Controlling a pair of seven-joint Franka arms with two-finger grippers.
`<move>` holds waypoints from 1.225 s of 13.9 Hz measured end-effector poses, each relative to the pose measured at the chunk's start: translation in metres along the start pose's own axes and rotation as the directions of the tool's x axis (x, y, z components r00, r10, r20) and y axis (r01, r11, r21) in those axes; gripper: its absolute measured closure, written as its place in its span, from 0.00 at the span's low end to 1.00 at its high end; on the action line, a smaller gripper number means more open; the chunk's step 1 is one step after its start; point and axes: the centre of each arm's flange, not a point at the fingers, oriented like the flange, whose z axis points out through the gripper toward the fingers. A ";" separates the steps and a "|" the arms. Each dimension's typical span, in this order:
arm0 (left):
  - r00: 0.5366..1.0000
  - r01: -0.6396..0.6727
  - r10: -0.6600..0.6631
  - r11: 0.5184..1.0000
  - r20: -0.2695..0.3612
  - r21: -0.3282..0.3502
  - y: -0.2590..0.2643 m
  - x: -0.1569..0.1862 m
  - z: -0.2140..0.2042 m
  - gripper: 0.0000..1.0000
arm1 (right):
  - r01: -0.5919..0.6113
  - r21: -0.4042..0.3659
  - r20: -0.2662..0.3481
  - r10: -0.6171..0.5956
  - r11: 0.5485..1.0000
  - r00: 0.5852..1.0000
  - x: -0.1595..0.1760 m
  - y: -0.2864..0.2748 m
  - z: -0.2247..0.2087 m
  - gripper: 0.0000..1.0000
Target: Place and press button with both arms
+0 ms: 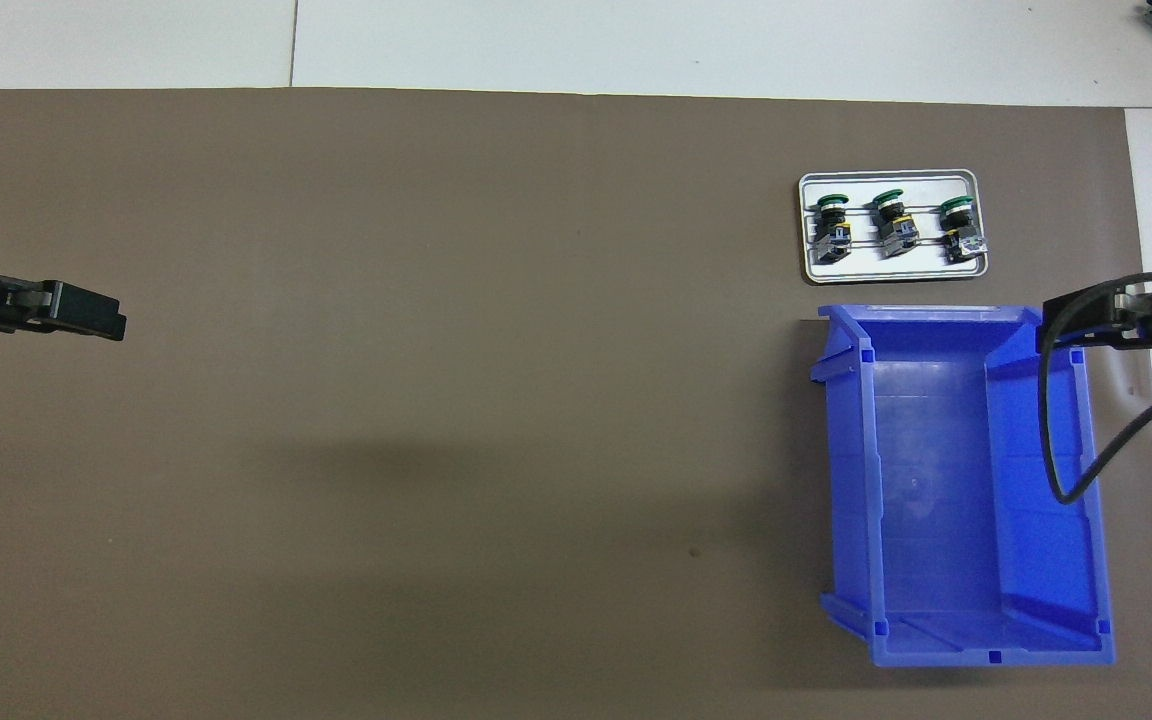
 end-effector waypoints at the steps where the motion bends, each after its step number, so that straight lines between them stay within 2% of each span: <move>1: 1.000 0.001 -0.001 1.000 0.000 0.000 0.000 0.000 0.000 0.00 | 0.002 0.000 0.000 -0.002 1.000 1.000 0.000 -0.001 0.000 0.00; 8: 1.000 0.002 -0.002 1.000 0.002 0.000 0.000 0.000 0.001 0.00 | 0.004 0.001 -0.003 -0.004 1.000 1.000 0.000 -0.001 0.000 0.00; 11: 1.000 0.002 -0.002 1.000 0.002 0.000 0.000 0.000 0.001 0.00 | 0.027 0.008 -0.035 -0.027 1.000 0.999 0.007 0.004 0.003 0.04; 14: 1.000 0.003 -0.003 1.000 0.002 0.000 0.000 0.000 0.001 0.00 | 0.028 0.016 -0.097 -0.026 0.999 0.995 0.032 0.007 0.021 0.07; 17: 1.000 0.005 -0.005 1.000 0.001 0.000 0.000 0.000 0.000 0.00 | 0.068 0.020 -0.125 -0.065 0.997 0.990 0.065 0.013 0.056 0.08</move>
